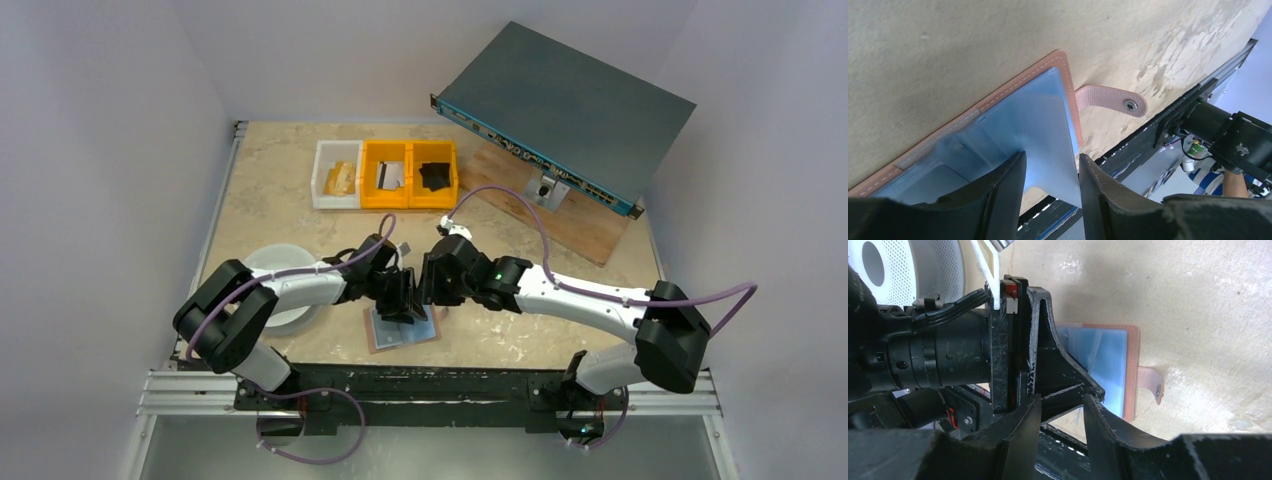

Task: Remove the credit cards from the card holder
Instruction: Remove the credit card from the card holder.

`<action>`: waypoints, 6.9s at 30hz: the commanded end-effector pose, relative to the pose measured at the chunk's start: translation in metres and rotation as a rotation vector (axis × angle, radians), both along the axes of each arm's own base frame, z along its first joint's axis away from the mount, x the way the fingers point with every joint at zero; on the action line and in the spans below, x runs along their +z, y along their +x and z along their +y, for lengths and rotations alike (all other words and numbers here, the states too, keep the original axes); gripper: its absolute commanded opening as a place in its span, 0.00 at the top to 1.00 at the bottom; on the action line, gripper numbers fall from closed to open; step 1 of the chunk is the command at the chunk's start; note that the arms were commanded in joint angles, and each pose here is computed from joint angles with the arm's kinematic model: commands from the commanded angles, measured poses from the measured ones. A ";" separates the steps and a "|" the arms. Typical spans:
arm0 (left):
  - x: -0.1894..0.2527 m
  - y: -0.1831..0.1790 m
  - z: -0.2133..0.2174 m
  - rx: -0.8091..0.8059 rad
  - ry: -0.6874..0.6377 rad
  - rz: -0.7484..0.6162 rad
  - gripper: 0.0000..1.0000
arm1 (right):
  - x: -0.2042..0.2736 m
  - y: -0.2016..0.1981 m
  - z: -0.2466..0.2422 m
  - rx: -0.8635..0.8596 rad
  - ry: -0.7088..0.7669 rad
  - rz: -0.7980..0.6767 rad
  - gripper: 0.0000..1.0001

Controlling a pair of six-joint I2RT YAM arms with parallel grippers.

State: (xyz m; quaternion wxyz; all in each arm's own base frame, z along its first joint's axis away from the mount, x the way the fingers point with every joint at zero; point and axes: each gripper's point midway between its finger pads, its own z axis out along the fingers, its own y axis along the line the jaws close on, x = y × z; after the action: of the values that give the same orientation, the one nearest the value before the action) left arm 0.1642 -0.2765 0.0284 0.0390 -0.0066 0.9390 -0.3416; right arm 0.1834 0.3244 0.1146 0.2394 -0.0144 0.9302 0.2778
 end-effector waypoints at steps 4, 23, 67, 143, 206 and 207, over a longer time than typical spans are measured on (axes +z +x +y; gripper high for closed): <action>0.024 0.015 -0.016 -0.003 -0.059 -0.075 0.48 | 0.004 0.002 -0.010 -0.023 -0.016 -0.024 0.63; 0.046 0.019 0.094 0.277 0.154 -0.200 0.46 | -0.002 -0.004 0.034 0.109 -0.032 -0.059 0.62; 0.026 -0.003 0.088 0.203 0.033 -0.095 0.63 | -0.129 -0.045 0.052 0.226 -0.086 0.233 0.91; 0.045 0.016 -0.003 0.003 0.006 -0.130 0.69 | -0.027 0.001 -0.006 0.019 0.036 0.048 0.70; 0.003 0.008 0.114 0.282 0.245 -0.167 0.98 | -0.066 -0.020 0.087 0.244 0.165 0.170 0.69; 0.001 0.008 0.114 0.280 0.247 -0.163 0.98 | -0.067 -0.020 0.087 0.244 0.166 0.171 0.68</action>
State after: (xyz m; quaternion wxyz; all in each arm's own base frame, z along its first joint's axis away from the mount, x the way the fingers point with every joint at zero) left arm 0.1674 -0.1584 0.0313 0.1572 -0.1056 0.9611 -0.2013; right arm 0.1619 0.4016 0.0421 0.1240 -0.0847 0.9214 0.3585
